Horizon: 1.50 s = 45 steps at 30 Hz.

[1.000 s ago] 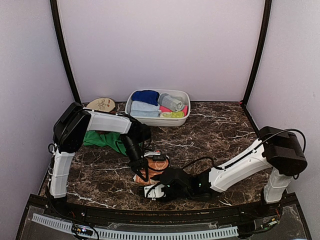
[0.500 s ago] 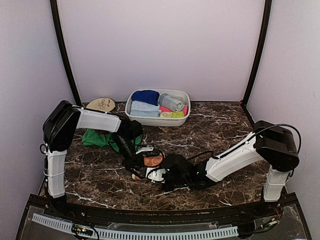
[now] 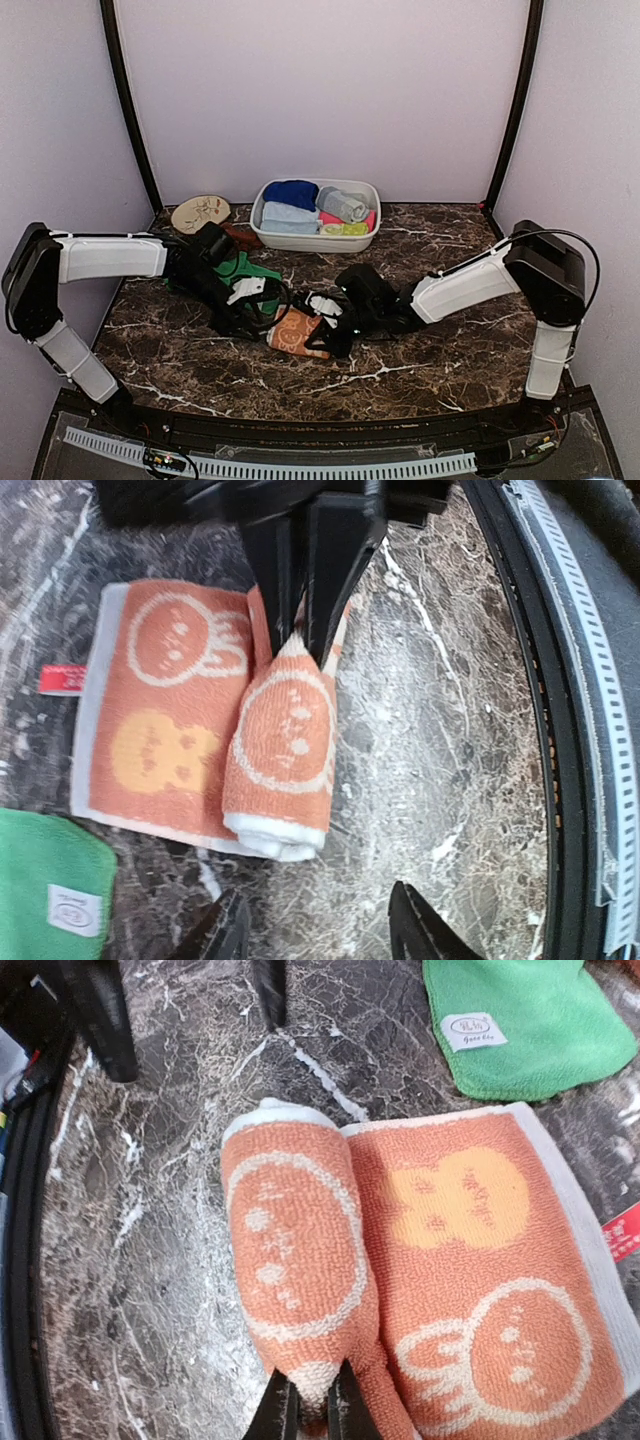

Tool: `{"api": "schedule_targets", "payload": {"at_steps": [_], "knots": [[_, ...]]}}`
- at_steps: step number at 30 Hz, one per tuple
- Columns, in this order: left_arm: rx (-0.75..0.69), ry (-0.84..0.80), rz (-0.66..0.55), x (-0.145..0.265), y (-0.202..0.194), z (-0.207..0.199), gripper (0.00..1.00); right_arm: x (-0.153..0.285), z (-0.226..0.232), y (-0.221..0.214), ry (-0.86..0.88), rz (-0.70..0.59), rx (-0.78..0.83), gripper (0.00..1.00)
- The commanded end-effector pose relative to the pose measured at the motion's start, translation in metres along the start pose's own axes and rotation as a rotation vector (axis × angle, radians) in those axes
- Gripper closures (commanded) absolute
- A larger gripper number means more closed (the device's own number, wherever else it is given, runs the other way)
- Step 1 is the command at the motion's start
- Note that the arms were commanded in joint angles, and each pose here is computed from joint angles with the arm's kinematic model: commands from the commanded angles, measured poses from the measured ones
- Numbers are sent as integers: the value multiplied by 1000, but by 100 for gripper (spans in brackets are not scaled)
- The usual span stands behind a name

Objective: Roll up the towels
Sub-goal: Roll the towel at the center of the board.

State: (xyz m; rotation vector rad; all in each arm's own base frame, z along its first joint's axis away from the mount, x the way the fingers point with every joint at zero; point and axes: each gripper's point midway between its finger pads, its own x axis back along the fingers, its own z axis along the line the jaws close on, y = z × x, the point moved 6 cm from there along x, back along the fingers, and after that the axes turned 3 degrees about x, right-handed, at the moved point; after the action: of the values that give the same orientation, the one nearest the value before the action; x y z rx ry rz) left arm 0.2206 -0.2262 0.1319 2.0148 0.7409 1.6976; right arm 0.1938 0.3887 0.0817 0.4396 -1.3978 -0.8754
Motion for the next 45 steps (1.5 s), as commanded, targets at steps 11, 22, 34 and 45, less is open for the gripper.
{"api": "schedule_targets", "payload": {"at_steps": [11,22,34,45], "knots": [[-300,106,86,-31,32,-16,52,-33,-17,-34,425,288,-682,100],[-327,214,168,-55,23,10,55,-30,-27,-27,457,264,-811,100],[-52,0,199,-74,0,12,100,14,-53,14,204,26,-682,64],[111,-236,185,-77,3,-3,100,104,-78,27,-422,-139,-398,0]]}}
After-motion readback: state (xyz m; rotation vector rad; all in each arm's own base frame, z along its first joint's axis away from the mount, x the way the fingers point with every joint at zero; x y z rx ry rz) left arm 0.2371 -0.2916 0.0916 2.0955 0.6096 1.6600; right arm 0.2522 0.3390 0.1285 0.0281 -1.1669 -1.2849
